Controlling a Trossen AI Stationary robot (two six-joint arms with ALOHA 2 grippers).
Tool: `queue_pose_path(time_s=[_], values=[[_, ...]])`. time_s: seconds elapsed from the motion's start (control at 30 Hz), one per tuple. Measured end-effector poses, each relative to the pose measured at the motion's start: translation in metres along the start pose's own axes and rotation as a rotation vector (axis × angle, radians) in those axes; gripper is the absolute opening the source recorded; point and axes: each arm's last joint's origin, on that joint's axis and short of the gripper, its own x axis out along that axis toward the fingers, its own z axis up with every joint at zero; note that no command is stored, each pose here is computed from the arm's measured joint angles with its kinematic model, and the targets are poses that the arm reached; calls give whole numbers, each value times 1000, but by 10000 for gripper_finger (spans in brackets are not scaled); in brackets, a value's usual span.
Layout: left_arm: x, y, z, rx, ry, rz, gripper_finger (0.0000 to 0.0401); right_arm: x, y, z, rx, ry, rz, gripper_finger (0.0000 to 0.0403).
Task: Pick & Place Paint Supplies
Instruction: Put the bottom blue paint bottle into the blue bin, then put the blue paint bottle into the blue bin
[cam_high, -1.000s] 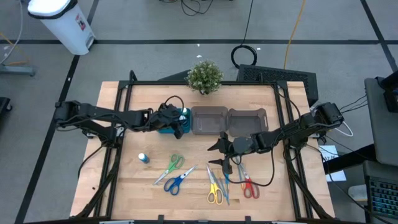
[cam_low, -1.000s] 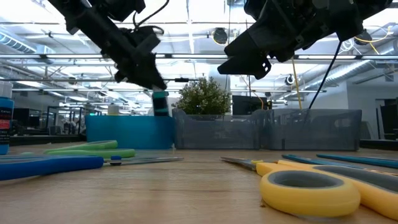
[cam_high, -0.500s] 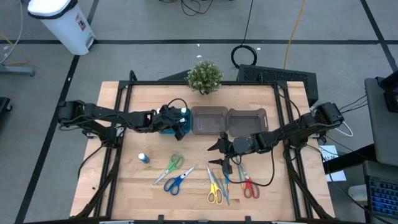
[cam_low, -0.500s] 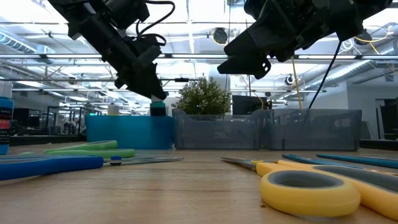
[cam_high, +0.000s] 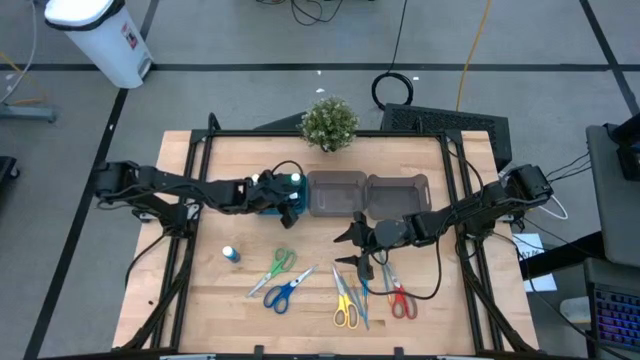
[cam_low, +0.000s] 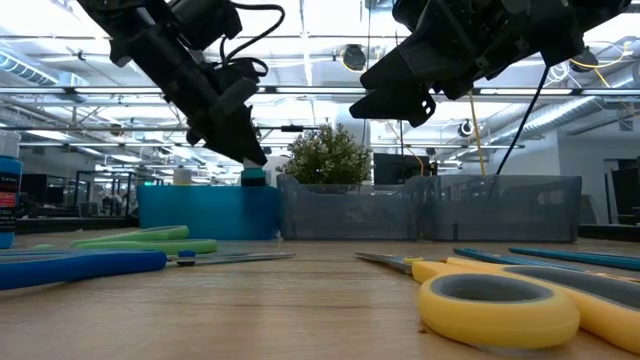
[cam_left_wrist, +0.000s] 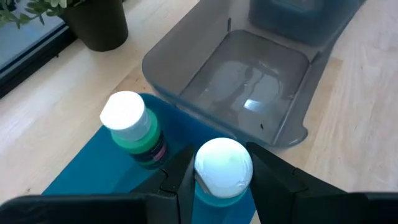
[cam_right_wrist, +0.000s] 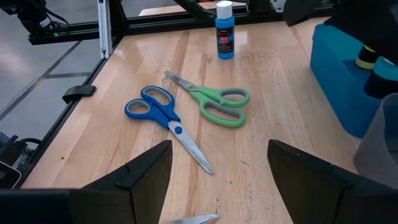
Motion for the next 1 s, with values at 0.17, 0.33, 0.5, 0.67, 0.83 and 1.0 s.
queue_pose_path(time_s=[0.17,0.33,0.5,0.67,0.83,1.0], values=[[7,-1,-5,18,32,10,126,0,0,0,0,0,0,254],[8,-1,-6,27,34,10,126,0,0,0,0,0,0,254],[8,-1,-6,16,34,11,144,0,0,0,0,2,-1,254],[8,-1,-6,14,36,11,183,0,0,0,0,3,0,254],[8,-1,-6,14,35,11,203,0,0,0,0,3,0,254],[8,-1,-6,14,35,11,206,0,0,0,0,3,-1,254]])
